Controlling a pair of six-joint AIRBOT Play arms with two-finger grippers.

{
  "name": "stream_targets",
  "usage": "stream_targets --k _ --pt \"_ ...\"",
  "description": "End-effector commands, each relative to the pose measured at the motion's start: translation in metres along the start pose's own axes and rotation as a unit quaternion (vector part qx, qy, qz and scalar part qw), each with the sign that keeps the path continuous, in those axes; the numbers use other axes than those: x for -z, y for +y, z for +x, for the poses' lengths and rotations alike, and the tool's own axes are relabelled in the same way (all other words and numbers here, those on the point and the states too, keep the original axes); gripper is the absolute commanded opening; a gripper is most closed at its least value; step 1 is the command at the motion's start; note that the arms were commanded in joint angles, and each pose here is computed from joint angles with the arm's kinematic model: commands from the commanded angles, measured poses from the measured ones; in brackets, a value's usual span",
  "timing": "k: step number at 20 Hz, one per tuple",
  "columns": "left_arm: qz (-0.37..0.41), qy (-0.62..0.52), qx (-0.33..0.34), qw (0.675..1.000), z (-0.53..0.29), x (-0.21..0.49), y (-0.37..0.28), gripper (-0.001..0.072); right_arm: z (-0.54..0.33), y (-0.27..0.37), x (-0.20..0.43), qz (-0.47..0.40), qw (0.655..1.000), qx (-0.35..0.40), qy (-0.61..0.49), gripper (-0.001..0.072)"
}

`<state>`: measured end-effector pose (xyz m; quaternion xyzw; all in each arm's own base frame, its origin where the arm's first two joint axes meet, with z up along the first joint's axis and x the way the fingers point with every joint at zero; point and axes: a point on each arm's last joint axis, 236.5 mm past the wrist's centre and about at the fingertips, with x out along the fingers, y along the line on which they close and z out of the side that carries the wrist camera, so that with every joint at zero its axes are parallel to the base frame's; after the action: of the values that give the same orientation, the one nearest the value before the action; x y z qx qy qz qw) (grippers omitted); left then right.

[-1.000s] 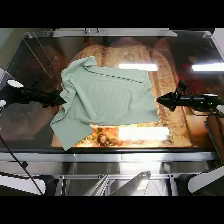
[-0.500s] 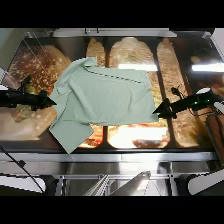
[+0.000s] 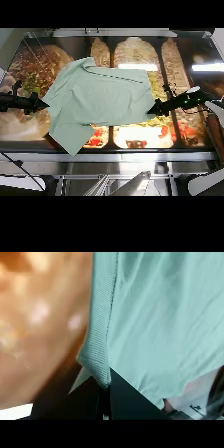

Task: Fold the shirts.

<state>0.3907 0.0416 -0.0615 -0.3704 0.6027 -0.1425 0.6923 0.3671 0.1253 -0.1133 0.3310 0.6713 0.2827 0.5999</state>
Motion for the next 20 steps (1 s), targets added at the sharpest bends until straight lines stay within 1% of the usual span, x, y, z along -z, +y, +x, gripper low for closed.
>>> stream_targets --k 1,3,4,5,6,7,8,9,10,11,12,13,14,15,16,17,18,19,20 --pt "0.026 0.001 0.102 0.994 -0.024 0.009 -0.047 0.0015 -0.022 0.032 -0.003 -0.040 0.999 -0.022 -0.019 0.0022" --pt "0.075 -0.032 0.192 0.978 -0.064 0.012 -0.104 0.0015 -0.057 0.075 0.006 -0.106 0.993 -0.029 -0.035 0.0022" --pt "0.105 -0.056 0.240 0.963 -0.093 0.017 -0.137 0.0015 -0.081 0.104 0.011 -0.143 0.987 -0.031 -0.061 0.0022" --pt "0.133 -0.080 0.287 0.945 -0.124 0.026 -0.170 0.0015 -0.109 0.137 0.014 -0.181 0.978 -0.034 -0.101 0.0022" --pt "0.172 -0.107 0.342 0.918 -0.163 0.040 -0.208 0.0016 -0.145 0.181 0.020 -0.225 0.960 -0.050 -0.159 0.0022" --pt "0.215 -0.151 0.400 0.878 -0.206 0.054 -0.246 0.0016 -0.183 0.225 0.032 -0.269 0.936 -0.067 -0.218 0.0023" --pt "0.267 -0.202 0.464 0.820 -0.259 0.077 -0.285 0.0016 -0.225 0.274 0.054 -0.322 0.901 -0.079 -0.281 0.0023" --pt "0.325 -0.247 0.528 0.745 -0.315 0.115 -0.320 0.0016 -0.263 0.317 0.085 -0.380 0.858 -0.073 -0.338 0.0023" --pt "0.375 -0.288 0.564 0.677 -0.358 0.153 -0.345 0.0016 -0.294 0.348 0.113 -0.421 0.817 -0.046 -0.391 0.0023" --pt "0.419 -0.322 0.581 0.619 -0.389 0.193 -0.362 0.0016 -0.322 0.374 0.138 -0.452 0.771 -0.009 -0.448 0.0023" --pt "0.455 -0.349 0.585 0.573 -0.411 0.232 -0.375 0.0016 -0.350 0.402 0.165 -0.472 0.716 0.023 -0.514 0.0023" --pt "0.475 -0.372 0.576 0.551 -0.420 0.256 -0.385 0.0016 -0.374 0.425 0.189 -0.483 0.661 0.051 -0.572 0.0023" --pt "0.483 -0.396 0.560 0.544 -0.424 0.268 -0.394 0.0016 -0.395 0.443 0.212 -0.485 0.606 0.082 -0.625 0.0023" --pt "0.486 -0.408 0.554 0.539 -0.427 0.275 -0.400 0.0016 -0.411 0.450 0.225 -0.480 0.566 0.115 -0.661 0.0023" --pt "0.487 -0.410 0.553 0.538 -0.427 0.279 -0.402 0.0016 -0.422 0.450 0.232 -0.472 0.541 0.145 -0.681 0.0023" --pt "0.479 -0.407 0.556 0.544 -0.428 0.273 -0.400 0.0016 -0.424 0.446 0.230 -0.468 0.540 0.155 -0.682 0.0023" --pt "0.457 -0.401 0.561 0.562 -0.428 0.258 -0.393 0.0016 -0.422 0.439 0.220 -0.465 0.557 0.154 -0.670 0.0023" --pt "0.425 -0.394 0.561 0.591 -0.426 0.233 -0.383 0.0016 -0.419 0.428 0.205 -0.459 0.582 0.151 -0.654 0.0023" --pt "0.389 -0.383 0.548 0.633 -0.412 0.198 -0.369 0.0016 -0.416 0.413 0.185 -0.447 0.618 0.136 -0.632 0.0023"
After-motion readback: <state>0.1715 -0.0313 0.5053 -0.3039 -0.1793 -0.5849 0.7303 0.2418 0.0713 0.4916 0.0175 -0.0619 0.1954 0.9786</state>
